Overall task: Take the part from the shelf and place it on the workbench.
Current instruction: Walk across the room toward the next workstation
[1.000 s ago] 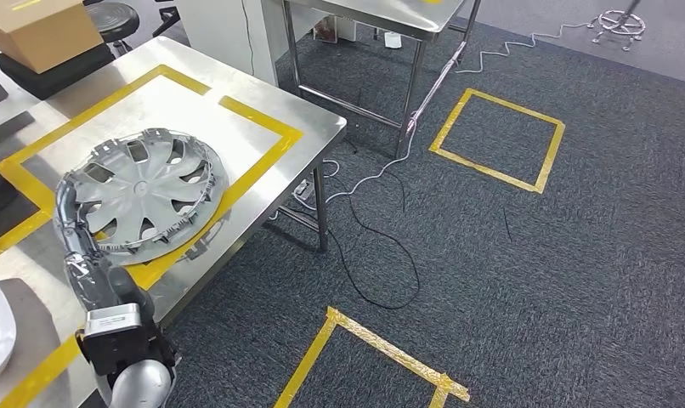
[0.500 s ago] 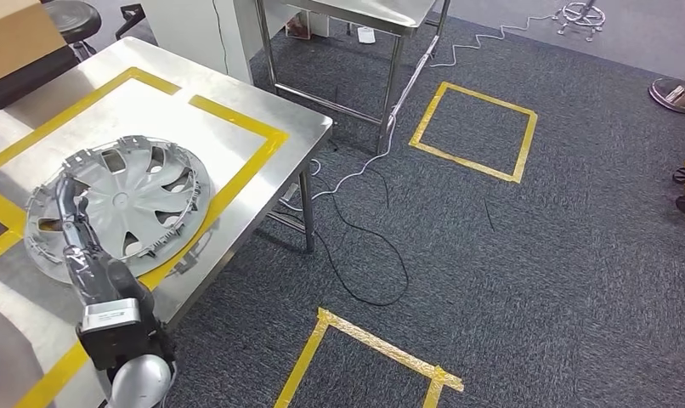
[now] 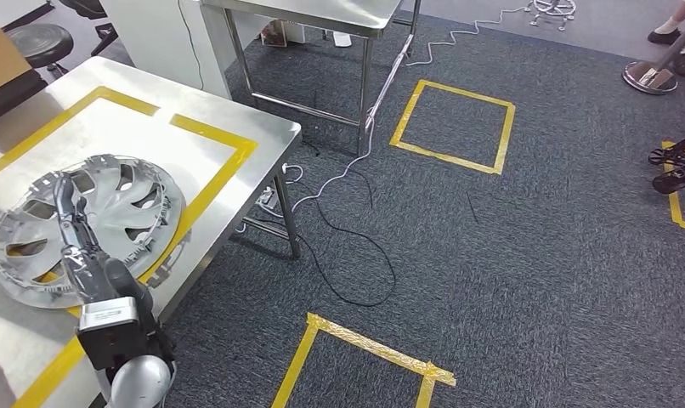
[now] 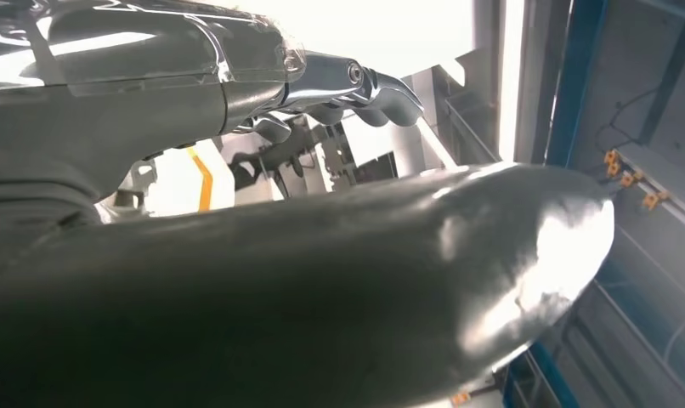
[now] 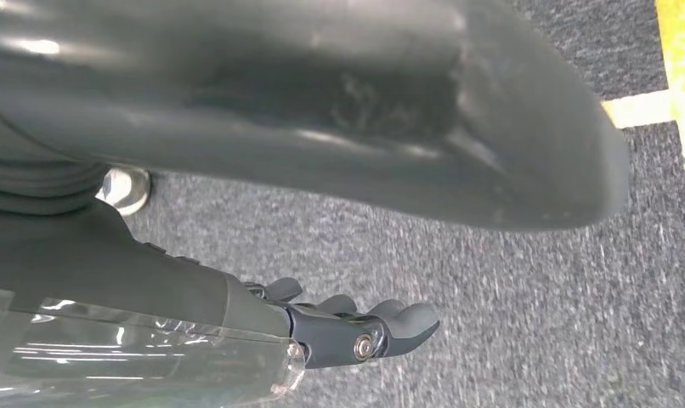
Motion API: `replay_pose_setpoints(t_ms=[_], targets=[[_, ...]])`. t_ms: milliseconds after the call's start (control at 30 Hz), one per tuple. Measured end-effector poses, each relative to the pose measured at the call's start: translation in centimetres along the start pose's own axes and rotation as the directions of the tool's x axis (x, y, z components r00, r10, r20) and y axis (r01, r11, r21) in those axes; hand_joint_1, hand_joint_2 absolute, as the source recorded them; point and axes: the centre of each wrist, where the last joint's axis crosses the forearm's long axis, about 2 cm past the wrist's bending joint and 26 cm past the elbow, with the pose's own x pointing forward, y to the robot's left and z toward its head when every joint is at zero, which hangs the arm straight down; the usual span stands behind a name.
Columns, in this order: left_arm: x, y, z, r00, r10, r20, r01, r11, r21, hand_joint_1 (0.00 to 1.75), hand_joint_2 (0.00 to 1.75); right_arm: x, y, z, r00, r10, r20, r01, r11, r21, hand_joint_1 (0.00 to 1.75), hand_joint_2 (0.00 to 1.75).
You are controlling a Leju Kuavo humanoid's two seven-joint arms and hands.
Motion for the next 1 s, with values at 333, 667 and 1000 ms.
replay_pose_setpoints(t_ms=[333,667,1000], targets=[[0.04,-0.01,-0.04,1.0,0.006,0.002,-0.006,1.0,0.001,0.0,0.0,0.06,0.34,0.09,1.0,-0.009,-0.003,0.009,1.0,0.001,0.0,0.0],[0.05,-0.01,-0.06,1.0,0.007,0.004,-0.007,1.0,0.002,0.0,0.0,-0.19,0.34,0.21,1.0,0.0,-0.007,0.0,1.0,-0.002,0.0,0.0],[0.02,-0.01,0.02,1.0,0.007,0.002,-0.007,1.0,-0.002,0.0,0.0,-0.06,0.3,0.14,1.0,0.006,-0.005,-0.006,1.0,-0.012,0.0,0.0]])
